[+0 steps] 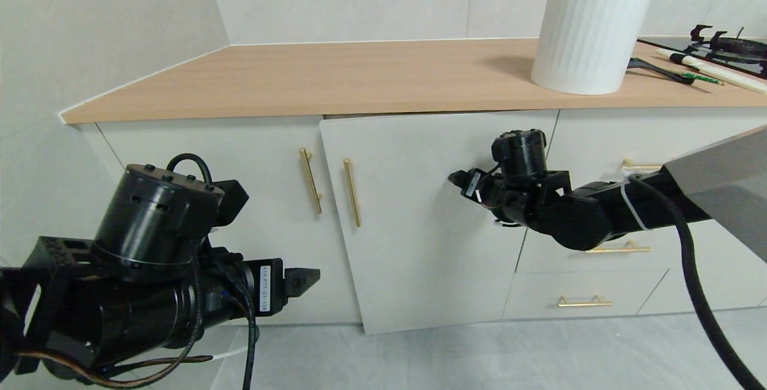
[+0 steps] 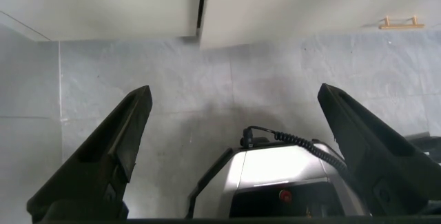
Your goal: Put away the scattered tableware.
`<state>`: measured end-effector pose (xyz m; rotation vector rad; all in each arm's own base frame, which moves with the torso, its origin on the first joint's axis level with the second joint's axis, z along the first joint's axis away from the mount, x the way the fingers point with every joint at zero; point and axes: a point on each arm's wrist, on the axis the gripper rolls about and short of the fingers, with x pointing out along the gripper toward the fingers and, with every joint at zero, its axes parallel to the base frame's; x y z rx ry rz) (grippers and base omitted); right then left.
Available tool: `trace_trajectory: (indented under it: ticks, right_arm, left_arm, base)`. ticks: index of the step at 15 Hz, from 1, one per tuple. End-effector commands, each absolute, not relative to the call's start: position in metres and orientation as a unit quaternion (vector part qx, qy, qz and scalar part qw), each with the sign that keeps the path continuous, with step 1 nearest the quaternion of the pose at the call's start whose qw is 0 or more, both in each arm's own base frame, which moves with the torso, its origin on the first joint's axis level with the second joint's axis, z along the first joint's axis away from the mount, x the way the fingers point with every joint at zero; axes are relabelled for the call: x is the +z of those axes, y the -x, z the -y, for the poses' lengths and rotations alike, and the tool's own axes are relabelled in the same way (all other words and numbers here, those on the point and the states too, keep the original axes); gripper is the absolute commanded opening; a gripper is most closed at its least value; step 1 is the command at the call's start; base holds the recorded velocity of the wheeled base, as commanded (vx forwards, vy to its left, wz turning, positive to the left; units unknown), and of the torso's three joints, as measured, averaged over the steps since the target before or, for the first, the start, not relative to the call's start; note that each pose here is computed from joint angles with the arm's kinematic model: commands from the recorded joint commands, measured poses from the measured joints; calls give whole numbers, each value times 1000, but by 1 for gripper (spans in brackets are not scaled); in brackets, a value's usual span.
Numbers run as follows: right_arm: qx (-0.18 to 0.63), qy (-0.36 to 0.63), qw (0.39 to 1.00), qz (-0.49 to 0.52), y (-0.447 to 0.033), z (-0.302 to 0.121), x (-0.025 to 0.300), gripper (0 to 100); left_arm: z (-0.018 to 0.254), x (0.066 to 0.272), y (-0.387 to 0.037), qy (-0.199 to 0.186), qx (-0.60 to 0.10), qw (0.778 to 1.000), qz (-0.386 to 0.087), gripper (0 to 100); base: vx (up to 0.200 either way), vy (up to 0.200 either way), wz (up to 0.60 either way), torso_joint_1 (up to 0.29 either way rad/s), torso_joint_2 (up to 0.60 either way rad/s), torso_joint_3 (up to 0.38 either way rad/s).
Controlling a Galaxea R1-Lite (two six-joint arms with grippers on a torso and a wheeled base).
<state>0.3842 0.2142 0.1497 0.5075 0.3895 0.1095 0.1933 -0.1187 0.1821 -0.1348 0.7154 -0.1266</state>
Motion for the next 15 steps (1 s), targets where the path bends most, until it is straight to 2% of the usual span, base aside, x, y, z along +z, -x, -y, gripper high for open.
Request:
trace_trajectory:
  ticks: [1,8,9,13,15]
  right_arm:
    - [40,-247,950,-189,-394,-214,142,100]
    - [17,-247,952,-178,-398,-210,143,100]
    - [37,-249,950,-186,-385,-206,152,100]
    - [237,-246,904,-256,-307,-185,189,100]
    - [232,-214,920,-234,-299,-179,196,100]
  left_arm:
    - [119,183,-193,67,-62,933,-349,100]
    - [119,183,-194,70,-64,935,-343,100]
    - [119,183,-194,70,-64,935,-343,100]
    - [119,185,-194,73,-65,937,-337,100]
    - [118,188,-193,75,-65,939,-330,100]
  base:
    - [0,0,0,0,0,0]
    - [0,0,0,0,0,0]
    - [0,0,0,0,0,0]
    - [0,0,0,0,0,0]
    - [0,0,0,0,0,0]
